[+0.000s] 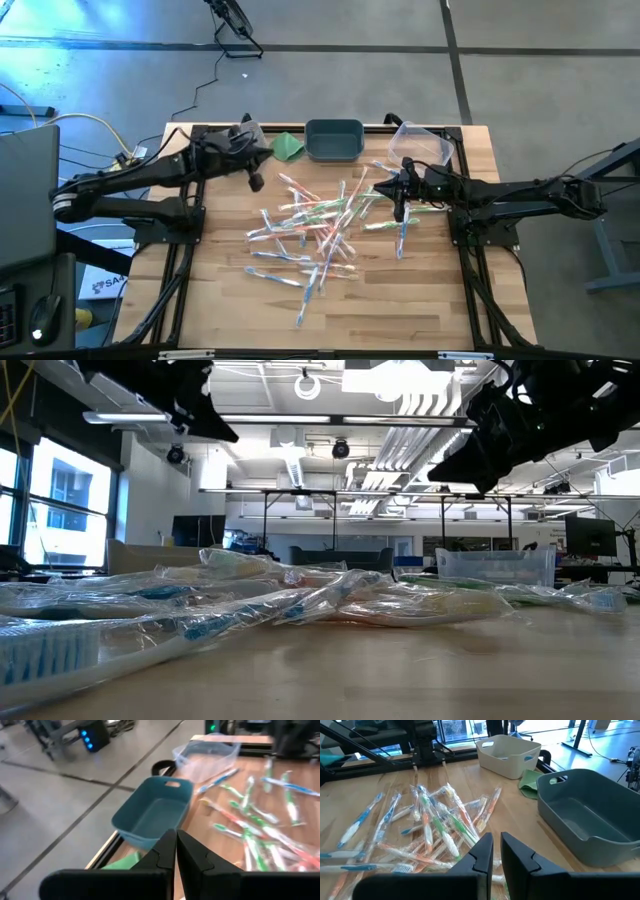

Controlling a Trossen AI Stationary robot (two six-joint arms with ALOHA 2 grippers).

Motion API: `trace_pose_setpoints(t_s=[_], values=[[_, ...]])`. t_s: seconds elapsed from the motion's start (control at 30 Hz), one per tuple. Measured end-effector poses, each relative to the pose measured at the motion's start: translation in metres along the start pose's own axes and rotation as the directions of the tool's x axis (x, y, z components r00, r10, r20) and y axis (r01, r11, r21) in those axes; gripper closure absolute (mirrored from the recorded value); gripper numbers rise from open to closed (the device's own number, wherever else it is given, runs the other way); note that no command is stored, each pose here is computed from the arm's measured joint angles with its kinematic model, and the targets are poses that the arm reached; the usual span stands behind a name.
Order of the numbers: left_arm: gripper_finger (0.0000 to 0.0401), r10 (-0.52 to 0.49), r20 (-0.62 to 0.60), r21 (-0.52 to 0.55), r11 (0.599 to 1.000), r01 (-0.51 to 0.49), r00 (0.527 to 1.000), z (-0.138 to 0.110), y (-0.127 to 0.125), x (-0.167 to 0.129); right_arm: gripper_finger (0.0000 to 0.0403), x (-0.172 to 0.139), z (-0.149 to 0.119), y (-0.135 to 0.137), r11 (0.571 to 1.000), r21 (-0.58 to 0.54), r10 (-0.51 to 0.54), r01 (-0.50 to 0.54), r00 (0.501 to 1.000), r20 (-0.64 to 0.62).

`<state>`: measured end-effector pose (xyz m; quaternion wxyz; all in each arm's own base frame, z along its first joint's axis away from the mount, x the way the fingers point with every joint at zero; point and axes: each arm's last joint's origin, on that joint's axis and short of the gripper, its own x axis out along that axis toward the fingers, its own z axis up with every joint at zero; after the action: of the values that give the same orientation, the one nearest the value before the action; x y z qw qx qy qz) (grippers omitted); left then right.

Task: Pick & Place Toothbrushes
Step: Put the blue toothbrush into the gray bin

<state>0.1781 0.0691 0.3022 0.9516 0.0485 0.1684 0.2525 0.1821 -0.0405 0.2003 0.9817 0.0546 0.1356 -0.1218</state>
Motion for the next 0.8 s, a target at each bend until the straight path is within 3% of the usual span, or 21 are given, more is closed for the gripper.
trace_pose_setpoints(t_s=[0.4,0.57,0.8], values=[[0.0391,-0.133,0.075,0.097,0.987,0.126,0.988,0.004,-0.027,-0.008,0.0374,0.000,0.004,0.001,0.999,0.002,0.033,-0.033,0.999,0.041],[0.0391,-0.157,0.176,0.105,0.985,0.140,0.972,-0.011,-0.035,-0.009,0.0374,0.000,0.004,0.001,0.999,0.003,0.033,-0.034,0.999,0.042],[0.0391,-0.185,0.172,0.057,0.982,0.178,0.968,-0.033,-0.037,-0.010,0.0374,0.000,0.004,0.001,0.999,0.003,0.033,-0.033,0.999,0.041]])
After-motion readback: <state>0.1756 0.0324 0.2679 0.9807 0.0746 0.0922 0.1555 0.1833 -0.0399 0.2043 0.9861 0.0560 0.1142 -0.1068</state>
